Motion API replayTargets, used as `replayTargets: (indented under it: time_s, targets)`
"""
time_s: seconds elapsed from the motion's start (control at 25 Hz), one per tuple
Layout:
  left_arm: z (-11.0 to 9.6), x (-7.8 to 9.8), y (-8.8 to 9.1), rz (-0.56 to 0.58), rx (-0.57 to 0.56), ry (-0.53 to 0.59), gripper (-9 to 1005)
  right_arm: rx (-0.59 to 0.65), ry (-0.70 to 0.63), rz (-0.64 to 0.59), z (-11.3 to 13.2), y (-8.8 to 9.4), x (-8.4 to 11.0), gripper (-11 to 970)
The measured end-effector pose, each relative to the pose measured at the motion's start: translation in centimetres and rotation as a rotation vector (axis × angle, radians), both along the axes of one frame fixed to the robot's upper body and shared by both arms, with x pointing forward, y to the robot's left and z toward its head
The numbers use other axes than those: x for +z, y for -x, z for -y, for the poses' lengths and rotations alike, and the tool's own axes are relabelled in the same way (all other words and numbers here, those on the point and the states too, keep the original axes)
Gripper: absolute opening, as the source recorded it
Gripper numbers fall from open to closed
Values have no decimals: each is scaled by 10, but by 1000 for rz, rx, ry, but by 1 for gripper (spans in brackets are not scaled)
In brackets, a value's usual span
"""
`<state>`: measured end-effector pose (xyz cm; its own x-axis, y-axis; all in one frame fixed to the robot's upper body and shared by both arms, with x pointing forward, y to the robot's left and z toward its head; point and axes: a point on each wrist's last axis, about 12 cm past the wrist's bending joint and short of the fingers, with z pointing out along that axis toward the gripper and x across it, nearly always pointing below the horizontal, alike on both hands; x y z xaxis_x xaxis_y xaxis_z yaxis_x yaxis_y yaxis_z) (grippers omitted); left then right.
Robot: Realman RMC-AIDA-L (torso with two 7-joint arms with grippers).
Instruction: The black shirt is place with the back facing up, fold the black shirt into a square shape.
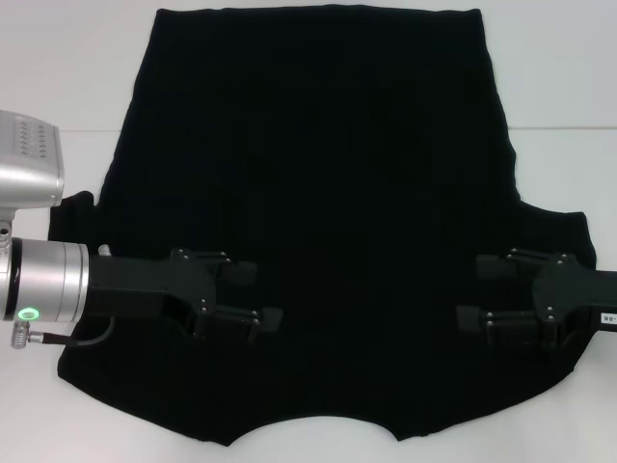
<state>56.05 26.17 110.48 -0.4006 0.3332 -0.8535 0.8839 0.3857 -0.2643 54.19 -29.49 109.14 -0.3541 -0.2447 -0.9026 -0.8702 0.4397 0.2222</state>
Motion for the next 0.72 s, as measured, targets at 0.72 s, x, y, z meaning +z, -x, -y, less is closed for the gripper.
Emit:
replayTargets:
  time_s: [0.72]
  targets:
    - [-2, 0, -2, 2, 29, 0, 832, -11, -7, 0, 0, 0, 0, 930]
